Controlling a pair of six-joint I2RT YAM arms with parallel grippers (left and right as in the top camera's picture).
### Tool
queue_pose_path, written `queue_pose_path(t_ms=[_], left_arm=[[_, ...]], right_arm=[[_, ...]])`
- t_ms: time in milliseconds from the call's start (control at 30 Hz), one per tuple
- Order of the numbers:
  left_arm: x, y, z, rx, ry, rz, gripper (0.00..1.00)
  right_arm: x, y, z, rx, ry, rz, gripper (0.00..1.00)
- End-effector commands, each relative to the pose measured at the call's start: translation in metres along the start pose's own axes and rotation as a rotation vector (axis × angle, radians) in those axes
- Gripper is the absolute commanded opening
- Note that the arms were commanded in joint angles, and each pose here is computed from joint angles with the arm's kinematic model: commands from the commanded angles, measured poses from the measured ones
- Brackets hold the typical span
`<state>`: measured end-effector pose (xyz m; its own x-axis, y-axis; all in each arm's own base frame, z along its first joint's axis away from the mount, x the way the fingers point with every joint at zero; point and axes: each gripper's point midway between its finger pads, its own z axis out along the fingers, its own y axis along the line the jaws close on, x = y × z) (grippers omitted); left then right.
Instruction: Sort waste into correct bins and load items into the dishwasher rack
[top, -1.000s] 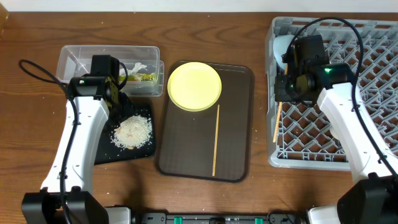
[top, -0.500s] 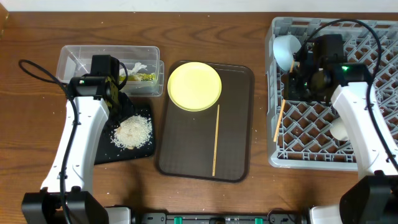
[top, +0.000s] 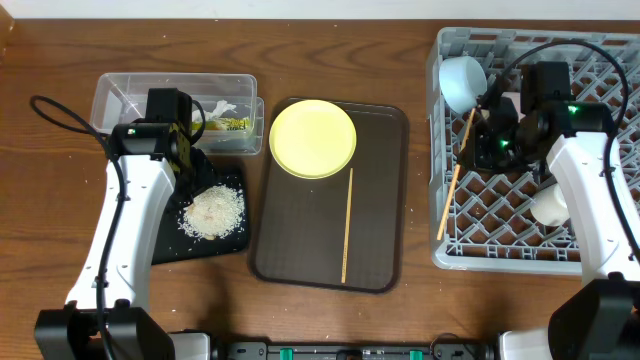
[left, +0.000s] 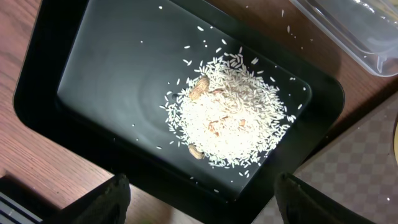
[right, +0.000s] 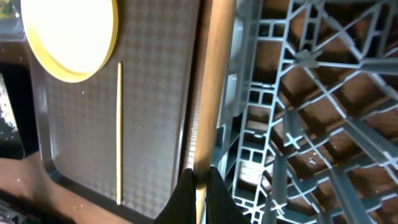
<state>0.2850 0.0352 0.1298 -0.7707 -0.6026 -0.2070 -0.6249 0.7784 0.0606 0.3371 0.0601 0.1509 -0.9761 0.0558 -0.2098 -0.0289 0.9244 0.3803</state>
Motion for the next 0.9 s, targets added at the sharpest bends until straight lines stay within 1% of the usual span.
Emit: queue_pose_path(t_ms=[0,200,600,867], left_arm=[[-0.005,0.003,-0.002,-0.012,-0.018,-0.011,0.77],[-0.005,0.002,-0.002,-0.012,-0.018,-0.011,0.77],[-0.005,0.002,-0.002,-0.012,-0.018,-0.011,0.77],[-0.005,0.002,-0.002,-0.011,-0.019,-0.011,0.77]], right_arm=[[-0.001,-0.003,0.000,-0.009,0.003,-0.025,0.01],[-0.005,0.009,-0.007,-0.108,-0.013,-0.016,0.01],[-0.024,0.004,-0.033,-0.046,-0.074,-0.023,0.01],[-0.026,0.000,-0.035,-0.021,-0.082,-0.026,0.01]])
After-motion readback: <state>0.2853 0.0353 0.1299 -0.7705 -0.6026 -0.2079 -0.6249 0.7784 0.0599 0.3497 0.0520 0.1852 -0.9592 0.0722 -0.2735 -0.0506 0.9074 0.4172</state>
